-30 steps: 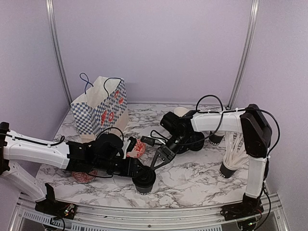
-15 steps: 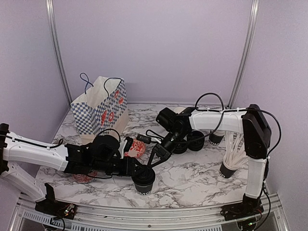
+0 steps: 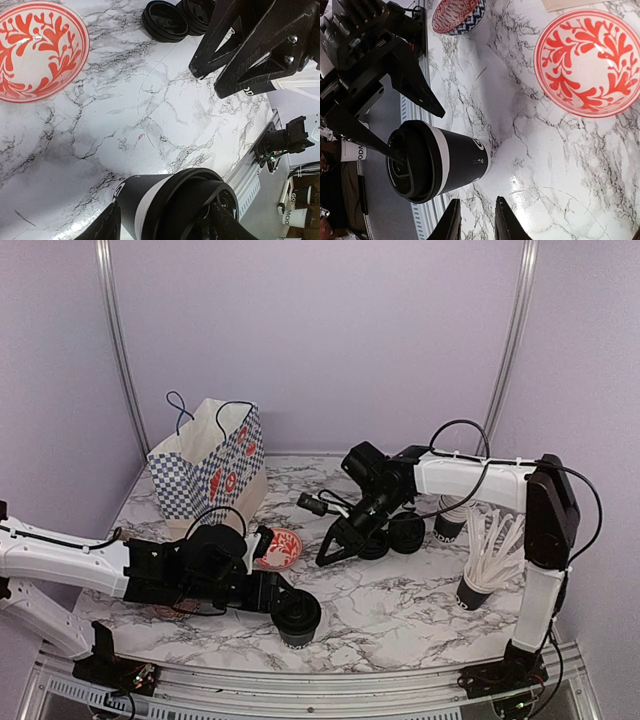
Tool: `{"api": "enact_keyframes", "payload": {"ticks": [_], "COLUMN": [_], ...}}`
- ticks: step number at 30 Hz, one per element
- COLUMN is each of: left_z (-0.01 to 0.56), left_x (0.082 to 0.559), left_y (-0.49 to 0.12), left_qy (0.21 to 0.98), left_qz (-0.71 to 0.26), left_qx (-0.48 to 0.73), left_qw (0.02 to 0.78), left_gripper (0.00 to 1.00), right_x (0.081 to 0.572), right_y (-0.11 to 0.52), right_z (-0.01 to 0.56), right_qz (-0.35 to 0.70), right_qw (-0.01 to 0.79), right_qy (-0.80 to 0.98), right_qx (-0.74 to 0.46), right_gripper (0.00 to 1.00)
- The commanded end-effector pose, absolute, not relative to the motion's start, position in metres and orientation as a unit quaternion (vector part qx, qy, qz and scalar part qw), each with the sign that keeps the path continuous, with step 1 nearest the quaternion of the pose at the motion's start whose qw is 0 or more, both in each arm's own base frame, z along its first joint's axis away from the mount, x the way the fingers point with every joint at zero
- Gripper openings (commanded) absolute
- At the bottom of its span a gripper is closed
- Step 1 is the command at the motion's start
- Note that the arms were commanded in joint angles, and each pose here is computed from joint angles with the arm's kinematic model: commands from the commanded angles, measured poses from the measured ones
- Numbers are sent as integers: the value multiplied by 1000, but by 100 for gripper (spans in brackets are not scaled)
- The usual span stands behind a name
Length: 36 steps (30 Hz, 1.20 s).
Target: Pack the takeout coffee
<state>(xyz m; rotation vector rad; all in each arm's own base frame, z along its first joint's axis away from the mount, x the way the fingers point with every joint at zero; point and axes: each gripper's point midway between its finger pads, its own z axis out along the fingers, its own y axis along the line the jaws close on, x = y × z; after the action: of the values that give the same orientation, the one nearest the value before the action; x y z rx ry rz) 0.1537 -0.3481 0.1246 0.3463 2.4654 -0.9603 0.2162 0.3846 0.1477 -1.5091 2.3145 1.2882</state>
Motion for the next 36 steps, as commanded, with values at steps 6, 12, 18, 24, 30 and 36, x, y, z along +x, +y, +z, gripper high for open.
{"api": "enact_keyframes", "payload": {"ticks": [6, 12, 18, 24, 30, 36], "left_z": [167, 145, 132, 124, 119, 114], "left_x": [166, 151, 145, 143, 142, 141], "left_y": [-324, -297, -303, -308, -309, -308], "left_qy": [889, 913, 921, 923, 924, 925], "left_qz": [-339, -324, -321, -321, -320, -319], "left_qx": [84, 34, 41, 48, 51, 53], "left_qw": [295, 245, 218, 206, 202, 199], "left_gripper": [69, 55, 48, 45, 42, 41], "right_x": [200, 171, 155, 143, 143, 146], "right_y": [370, 364, 369, 374, 380, 383], "right_z": [154, 149, 144, 135, 127, 120], "right_qz": [442, 499, 515, 502, 489, 483], "right_qw": [43, -14, -48, -63, -69, -74], "right_qy": [744, 719, 703, 704, 711, 718], "right_qx": [-499, -484, -488, -498, -501, -496], "right_gripper": [25, 36, 39, 39, 38, 37]}}
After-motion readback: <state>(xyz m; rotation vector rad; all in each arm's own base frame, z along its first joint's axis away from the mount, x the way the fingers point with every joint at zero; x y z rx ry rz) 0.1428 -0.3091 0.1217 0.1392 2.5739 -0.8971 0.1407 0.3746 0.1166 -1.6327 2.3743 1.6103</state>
